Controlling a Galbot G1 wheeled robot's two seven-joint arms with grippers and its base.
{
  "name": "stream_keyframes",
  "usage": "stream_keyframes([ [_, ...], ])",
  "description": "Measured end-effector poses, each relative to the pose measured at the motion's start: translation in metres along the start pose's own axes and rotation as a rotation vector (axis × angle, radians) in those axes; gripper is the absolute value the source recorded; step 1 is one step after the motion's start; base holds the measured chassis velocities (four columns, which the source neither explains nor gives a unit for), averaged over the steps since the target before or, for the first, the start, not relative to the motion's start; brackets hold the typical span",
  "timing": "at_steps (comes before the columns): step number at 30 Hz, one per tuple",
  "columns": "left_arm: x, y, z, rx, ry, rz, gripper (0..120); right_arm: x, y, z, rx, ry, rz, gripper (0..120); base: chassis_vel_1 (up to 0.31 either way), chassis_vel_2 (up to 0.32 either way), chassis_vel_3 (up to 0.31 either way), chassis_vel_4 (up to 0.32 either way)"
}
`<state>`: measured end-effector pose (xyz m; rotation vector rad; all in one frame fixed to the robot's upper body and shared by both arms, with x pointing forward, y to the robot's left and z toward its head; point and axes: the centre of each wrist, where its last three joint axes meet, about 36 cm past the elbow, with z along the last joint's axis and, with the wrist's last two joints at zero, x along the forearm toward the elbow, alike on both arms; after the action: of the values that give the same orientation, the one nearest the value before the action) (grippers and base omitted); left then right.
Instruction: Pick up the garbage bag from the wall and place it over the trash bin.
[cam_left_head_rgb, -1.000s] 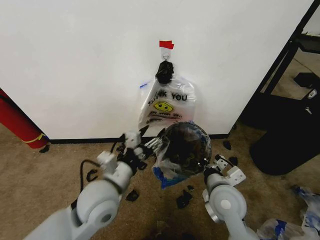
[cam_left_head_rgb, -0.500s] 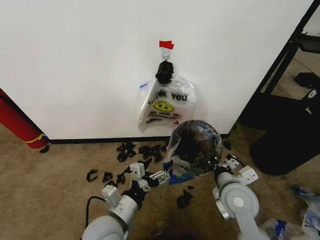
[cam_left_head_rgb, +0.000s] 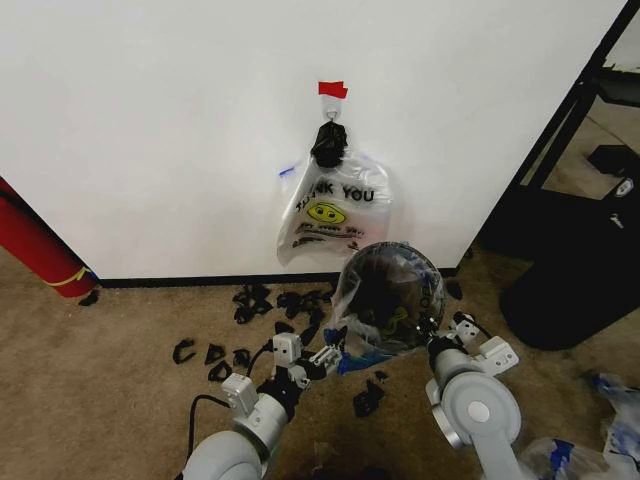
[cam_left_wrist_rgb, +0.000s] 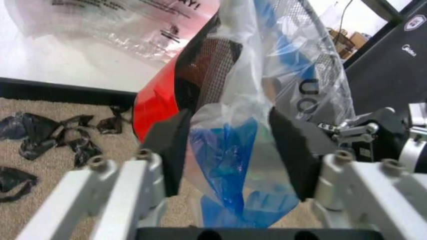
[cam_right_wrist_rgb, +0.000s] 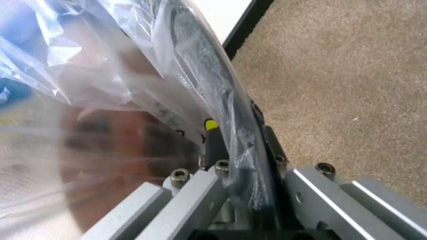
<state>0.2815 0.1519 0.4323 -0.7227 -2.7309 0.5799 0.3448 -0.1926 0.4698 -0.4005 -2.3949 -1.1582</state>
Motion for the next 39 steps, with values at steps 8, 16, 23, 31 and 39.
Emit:
stream_keyframes([
  [8,-0.009,0.005,-0.004,-0.004,-0.013,-0.032,17,0.003,-0.001,0.001,0.001,-0.002,-0.004,0,0.0,0.0,0.0,0.0],
  [16,-0.011,0.008,-0.001,0.003,-0.005,-0.051,0,0.002,-0.002,0.0,0.005,-0.004,-0.005,0,0.0,0.0,0.0,0.0],
  [23,-0.024,0.019,0.006,0.037,0.014,-0.093,0,0.004,-0.001,0.004,0.0,0.015,-0.011,0,0.0,0.0,0.0,0.0],
  [31,-0.039,0.031,0.015,0.026,0.033,-0.128,0,0.015,0.003,0.013,0.004,0.056,-0.039,0,0.0,0.0,0.0,0.0],
  [39,-0.06,0.033,0.011,0.054,-0.005,-0.147,0,0.015,0.002,0.012,0.017,0.057,-0.039,0,0.0,0.0,0.0,0.0],
])
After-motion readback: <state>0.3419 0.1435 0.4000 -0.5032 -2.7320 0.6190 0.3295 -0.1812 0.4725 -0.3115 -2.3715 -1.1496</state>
